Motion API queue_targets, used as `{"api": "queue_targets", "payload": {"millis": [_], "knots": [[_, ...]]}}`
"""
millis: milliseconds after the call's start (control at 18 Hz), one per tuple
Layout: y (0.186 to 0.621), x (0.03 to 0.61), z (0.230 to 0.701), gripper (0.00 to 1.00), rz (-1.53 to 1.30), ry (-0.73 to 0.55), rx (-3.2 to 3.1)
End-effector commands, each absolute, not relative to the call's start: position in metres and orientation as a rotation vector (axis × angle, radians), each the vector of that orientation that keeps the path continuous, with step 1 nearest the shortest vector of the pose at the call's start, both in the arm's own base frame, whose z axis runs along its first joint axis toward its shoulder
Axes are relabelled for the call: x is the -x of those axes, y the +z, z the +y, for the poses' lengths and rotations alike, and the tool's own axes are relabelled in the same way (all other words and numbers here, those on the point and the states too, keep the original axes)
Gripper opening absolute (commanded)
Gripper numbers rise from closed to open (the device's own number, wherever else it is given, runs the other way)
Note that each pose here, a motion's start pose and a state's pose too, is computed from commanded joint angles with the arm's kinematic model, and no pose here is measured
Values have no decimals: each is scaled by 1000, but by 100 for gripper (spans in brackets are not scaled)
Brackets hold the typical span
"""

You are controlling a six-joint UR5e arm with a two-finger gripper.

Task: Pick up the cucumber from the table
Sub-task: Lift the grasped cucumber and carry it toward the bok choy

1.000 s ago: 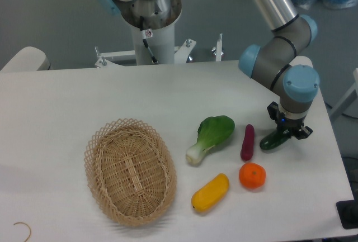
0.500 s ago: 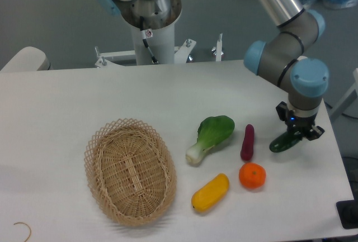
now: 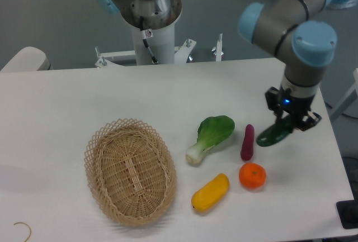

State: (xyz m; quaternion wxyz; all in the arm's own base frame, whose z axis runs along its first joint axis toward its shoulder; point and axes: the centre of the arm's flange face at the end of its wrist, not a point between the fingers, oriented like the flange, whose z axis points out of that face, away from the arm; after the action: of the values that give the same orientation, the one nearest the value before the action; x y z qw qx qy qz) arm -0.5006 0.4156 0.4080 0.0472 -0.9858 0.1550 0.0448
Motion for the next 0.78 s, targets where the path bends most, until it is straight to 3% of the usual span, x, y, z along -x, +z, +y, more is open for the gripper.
{"api": "queue_targets", "payload": {"millis": [778], "knots": [[438, 405, 491, 19, 320, 80, 2922]]}}
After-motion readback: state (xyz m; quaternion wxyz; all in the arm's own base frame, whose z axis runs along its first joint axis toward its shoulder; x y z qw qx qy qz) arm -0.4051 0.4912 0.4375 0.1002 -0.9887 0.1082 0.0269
